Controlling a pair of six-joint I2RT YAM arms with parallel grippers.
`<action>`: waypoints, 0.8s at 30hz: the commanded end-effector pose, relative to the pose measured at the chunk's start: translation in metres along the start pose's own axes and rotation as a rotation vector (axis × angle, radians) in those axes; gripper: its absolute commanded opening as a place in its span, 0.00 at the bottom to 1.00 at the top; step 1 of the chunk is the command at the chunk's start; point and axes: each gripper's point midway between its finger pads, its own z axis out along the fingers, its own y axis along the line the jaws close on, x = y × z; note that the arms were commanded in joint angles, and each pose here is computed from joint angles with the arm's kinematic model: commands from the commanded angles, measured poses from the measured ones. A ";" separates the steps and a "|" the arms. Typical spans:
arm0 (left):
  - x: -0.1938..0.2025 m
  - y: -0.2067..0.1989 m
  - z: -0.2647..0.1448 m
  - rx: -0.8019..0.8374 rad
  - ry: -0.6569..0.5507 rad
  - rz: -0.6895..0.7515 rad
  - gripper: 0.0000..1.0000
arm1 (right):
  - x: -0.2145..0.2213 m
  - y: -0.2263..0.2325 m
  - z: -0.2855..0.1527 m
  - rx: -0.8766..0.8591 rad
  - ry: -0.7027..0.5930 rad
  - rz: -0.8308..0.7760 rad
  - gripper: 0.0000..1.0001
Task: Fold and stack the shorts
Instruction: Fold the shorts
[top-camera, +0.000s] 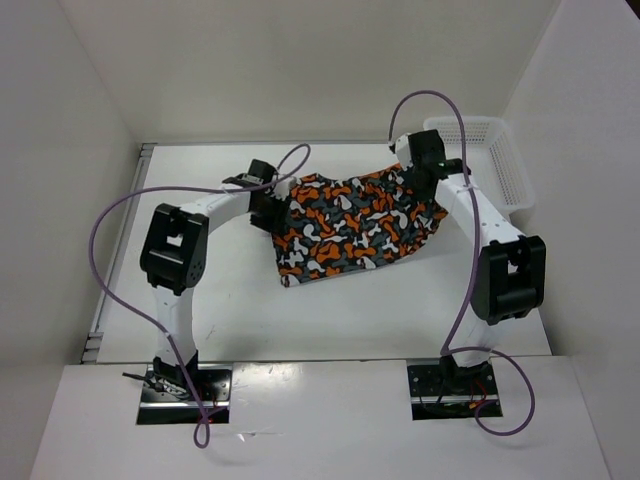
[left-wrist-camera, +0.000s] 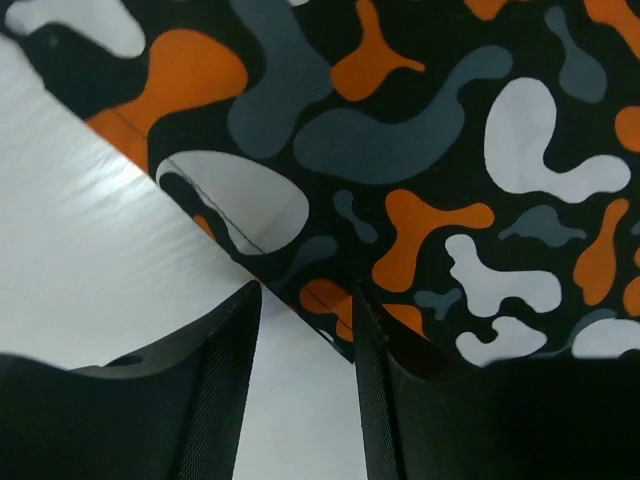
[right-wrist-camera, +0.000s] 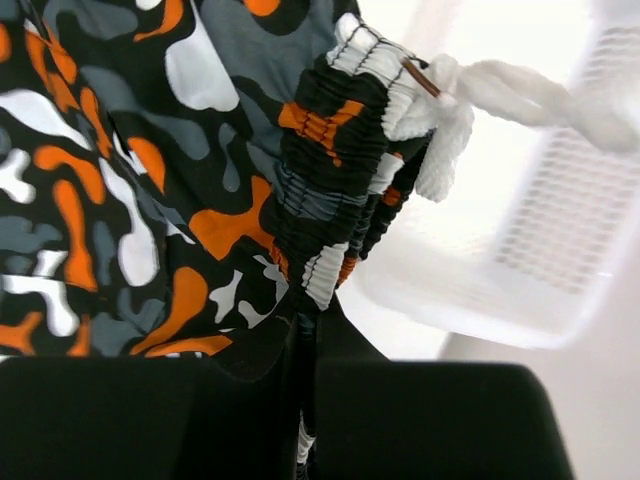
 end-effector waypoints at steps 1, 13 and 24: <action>0.002 -0.021 0.023 0.040 0.031 0.041 0.49 | -0.034 -0.044 -0.033 0.147 -0.084 -0.009 0.00; -0.034 -0.052 0.058 0.066 0.001 0.114 0.33 | -0.080 0.004 -0.040 0.081 -0.152 -0.039 0.00; -0.051 -0.055 0.060 0.078 -0.025 0.118 0.32 | -0.143 0.120 -0.048 -0.083 -0.270 -0.033 0.00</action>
